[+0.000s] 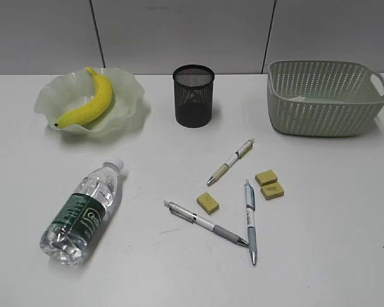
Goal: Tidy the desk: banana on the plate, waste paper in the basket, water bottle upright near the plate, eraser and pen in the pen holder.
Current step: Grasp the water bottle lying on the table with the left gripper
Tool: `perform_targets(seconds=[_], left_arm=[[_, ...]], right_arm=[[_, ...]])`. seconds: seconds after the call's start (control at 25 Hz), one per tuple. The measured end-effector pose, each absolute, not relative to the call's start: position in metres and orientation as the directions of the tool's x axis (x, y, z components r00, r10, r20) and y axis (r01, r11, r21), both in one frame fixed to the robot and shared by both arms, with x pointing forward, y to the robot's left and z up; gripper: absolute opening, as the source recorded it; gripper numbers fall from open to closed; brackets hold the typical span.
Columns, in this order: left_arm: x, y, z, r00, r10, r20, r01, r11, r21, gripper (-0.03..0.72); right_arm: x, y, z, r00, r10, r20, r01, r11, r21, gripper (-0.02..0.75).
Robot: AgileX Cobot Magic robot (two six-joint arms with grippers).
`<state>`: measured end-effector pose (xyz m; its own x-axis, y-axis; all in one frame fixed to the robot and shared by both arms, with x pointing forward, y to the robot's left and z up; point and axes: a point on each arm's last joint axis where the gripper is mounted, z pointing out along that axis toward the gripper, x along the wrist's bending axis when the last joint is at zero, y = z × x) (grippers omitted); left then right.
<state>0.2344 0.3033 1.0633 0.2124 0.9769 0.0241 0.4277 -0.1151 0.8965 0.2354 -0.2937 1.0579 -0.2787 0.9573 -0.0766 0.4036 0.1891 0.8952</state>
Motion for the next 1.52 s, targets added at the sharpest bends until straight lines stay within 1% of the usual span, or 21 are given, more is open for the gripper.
perform_targets(seconds=[0.32, 0.48, 0.56, 0.64, 0.68, 0.72, 0.8, 0.88, 1.0, 1.04, 1.16, 1.32, 1.52], left_arm=[[0.238, 0.302, 1.065, 0.214, 0.977, 0.023, 0.438, -0.117, 0.891, 0.309], [0.248, 0.295, 1.083, 0.244, 0.969, -0.029, 0.434, -0.083, 0.897, 0.309], [0.264, 0.290, 1.092, 0.258, 0.965, -0.051, 0.479, -0.082, 0.874, 0.310], [0.285, 0.283, 1.094, 0.284, 0.957, -0.058, 0.549, -0.113, 0.828, 0.326], [0.298, 0.278, 1.093, 0.293, 0.954, -0.070, 0.595, -0.125, 0.794, 0.346], [0.312, 0.274, 1.091, 0.296, 0.952, -0.084, 0.641, -0.133, 0.756, 0.370], [0.339, 0.266, 1.084, 0.292, 0.949, -0.122, 0.722, -0.134, 0.679, 0.445], [0.370, 0.258, 1.072, 0.274, 0.949, -0.156, 0.803, -0.137, 0.580, 0.505], [0.412, 0.247, 1.052, 0.243, 0.952, -0.186, 0.885, -0.139, 0.444, 0.540], [0.424, 0.243, 1.045, 0.239, 0.952, -0.190, 0.904, -0.147, 0.402, 0.544], [0.458, 0.228, 1.030, 0.249, 0.950, -0.191, 0.931, -0.179, 0.319, 0.549], [0.494, 0.201, 1.008, 0.252, 0.947, -0.200, 0.944, -0.196, 0.264, 0.551], [0.527, 0.166, 0.984, 0.295, 0.935, -0.198, 0.943, -0.252, 0.216, 0.552]], right_arm=[[0.231, -0.295, 1.057, -0.274, 0.959, -0.075, 0.384, 0.181, 0.905, 0.499], [0.231, -0.295, 1.057, -0.274, 0.959, -0.075, 0.384, 0.181, 0.905, 0.499], [0.231, -0.295, 1.057, -0.274, 0.959, -0.074, 0.385, 0.179, 0.905, 0.499], [0.231, -0.295, 1.057, -0.273, 0.959, -0.073, 0.385, 0.178, 0.905, 0.499], [0.231, -0.295, 1.057, -0.273, 0.959, -0.073, 0.385, 0.178, 0.905, 0.499], [0.231, -0.295, 1.057, -0.273, 0.959, -0.073, 0.385, 0.178, 0.905, 0.499], [0.231, -0.295, 1.057, -0.273, 0.959, -0.073, 0.385, 0.178, 0.905, 0.499], [0.231, -0.295, 1.057, -0.273, 0.959, -0.073, 0.385, 0.178, 0.905, 0.499], [0.231, -0.295, 1.057, -0.273, 0.959, -0.074, 0.385, 0.179, 0.905, 0.499], [0.231, -0.295, 1.057, -0.273, 0.959, -0.074, 0.385, 0.179, 0.905, 0.499], [0.231, -0.295, 1.057, -0.273, 0.959, -0.074, 0.385, 0.179, 0.905, 0.499], [0.231, -0.295, 1.057, -0.273, 0.959, -0.073, 0.385, 0.179, 0.905, 0.499], [0.231, -0.295, 1.057, -0.273, 0.959, -0.073, 0.385, 0.179, 0.905, 0.499]])
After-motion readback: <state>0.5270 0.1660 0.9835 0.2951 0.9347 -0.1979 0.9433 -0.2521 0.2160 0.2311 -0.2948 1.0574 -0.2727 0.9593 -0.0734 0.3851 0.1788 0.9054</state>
